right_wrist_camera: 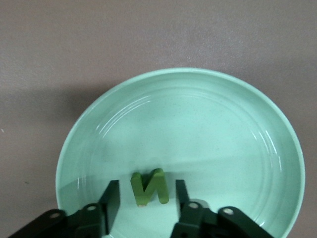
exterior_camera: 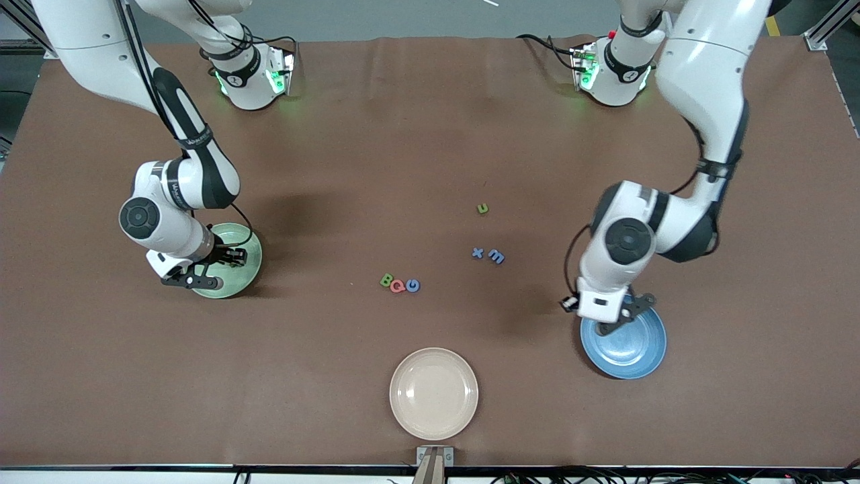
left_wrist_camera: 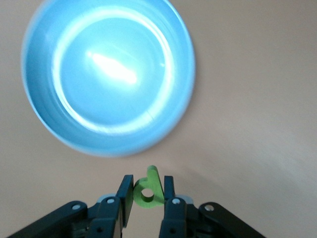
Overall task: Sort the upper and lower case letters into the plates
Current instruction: 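Open the right gripper over the green plate while the left gripper opens, then reach the right gripper to the green B while the left gripper reaches blue m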
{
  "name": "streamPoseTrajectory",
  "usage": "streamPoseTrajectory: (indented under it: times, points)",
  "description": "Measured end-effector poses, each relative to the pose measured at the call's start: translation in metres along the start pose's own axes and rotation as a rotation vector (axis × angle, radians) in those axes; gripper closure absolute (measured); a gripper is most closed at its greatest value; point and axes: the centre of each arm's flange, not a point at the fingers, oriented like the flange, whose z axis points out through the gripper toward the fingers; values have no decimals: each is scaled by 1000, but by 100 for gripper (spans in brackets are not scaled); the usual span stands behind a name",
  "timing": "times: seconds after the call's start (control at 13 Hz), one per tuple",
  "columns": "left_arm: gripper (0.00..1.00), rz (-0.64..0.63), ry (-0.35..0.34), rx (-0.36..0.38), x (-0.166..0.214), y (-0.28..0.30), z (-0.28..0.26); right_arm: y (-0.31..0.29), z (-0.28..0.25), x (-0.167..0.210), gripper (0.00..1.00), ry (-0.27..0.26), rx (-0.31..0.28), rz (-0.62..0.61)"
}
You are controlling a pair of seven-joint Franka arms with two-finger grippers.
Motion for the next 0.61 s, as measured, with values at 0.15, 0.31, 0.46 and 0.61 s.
streamPoseTrajectory:
  times: [0.15,0.31,0.46,0.61]
  points:
    - [71,60,-4,5,28,-30,4,-11,-20,10,18,-12,-2,35]
    - [71,112,-8,9,46,-52,8,-61,-59,26,0,15,0,97]
    - [71,150,-15,13,60,-72,16,-132,-66,17,0,50,12,155]
    - [71,168,-30,19,71,-90,31,-195,-44,0,0,62,19,225]
